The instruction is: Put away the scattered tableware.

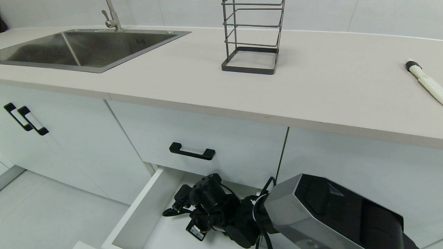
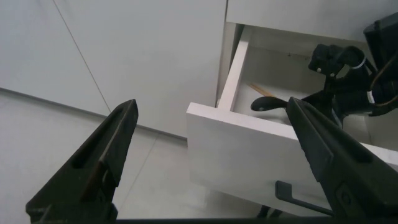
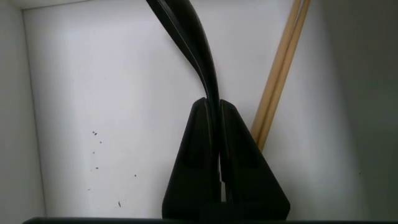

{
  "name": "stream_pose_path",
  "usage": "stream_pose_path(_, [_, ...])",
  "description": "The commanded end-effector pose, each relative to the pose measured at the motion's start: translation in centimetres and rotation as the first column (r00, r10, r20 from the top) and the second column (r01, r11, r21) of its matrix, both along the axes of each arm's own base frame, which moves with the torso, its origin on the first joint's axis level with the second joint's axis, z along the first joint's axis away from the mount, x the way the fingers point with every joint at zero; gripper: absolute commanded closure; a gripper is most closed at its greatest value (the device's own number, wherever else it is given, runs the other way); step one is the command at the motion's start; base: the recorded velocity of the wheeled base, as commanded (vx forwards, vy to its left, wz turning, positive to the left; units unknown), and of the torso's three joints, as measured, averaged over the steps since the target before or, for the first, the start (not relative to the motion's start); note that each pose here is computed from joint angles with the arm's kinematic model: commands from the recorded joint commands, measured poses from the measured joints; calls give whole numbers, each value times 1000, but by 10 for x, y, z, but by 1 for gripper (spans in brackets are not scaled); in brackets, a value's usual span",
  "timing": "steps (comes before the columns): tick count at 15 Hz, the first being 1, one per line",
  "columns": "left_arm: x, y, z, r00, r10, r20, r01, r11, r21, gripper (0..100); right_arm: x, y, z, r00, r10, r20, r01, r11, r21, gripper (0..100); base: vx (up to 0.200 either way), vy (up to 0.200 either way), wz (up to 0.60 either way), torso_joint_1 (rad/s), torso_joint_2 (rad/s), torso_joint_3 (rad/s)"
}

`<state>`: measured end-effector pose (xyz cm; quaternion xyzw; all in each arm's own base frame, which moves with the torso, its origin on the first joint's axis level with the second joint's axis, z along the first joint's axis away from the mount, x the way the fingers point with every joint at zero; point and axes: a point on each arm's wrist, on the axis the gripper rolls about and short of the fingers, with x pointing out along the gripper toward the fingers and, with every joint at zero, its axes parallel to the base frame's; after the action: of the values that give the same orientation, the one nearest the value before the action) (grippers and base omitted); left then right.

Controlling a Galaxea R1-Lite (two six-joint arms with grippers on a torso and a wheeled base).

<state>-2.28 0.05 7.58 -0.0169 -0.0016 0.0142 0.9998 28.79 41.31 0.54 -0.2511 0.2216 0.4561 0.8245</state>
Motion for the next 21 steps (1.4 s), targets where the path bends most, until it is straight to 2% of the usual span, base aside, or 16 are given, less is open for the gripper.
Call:
stream_pose_path(1, [0,0,0,1000,1,0,-1,1000,0,0,3,1,-8,1000,-3,-4,3,1000,-6,100,0,0,0,0,0,0])
stream_pose_path(6, [0,0,0,1000,1,0,-1,1000,0,0,9,-3,-24,1000,-13,-15,12,999,-33,100,0,0,0,0,0,0])
stream_pose_path(13, [0,0,0,1000,1,0,-1,1000,0,0,10,1,-25,1000,-4,-12,4,1000,-22,100,0,0,0,0,0,0])
stream_pose_path(17, [0,0,0,1000,1,0,-1,1000,0,0,9,0,-27,1000,29,-3,-29,999,-44,100,0,0,0,0,0,0])
stream_pose_path(18, [0,0,0,1000,2,0,-2,1000,-1,0,9,0,-28,1000,28,-5,-28,999,-45,0,0,0,0,0,0,0])
stream_pose_path(21, [0,0,0,1000,1,0,-1,1000,-1,0,7,2,-16,999,34,11,-34,999,-24,0,0,0,0,0,0,0])
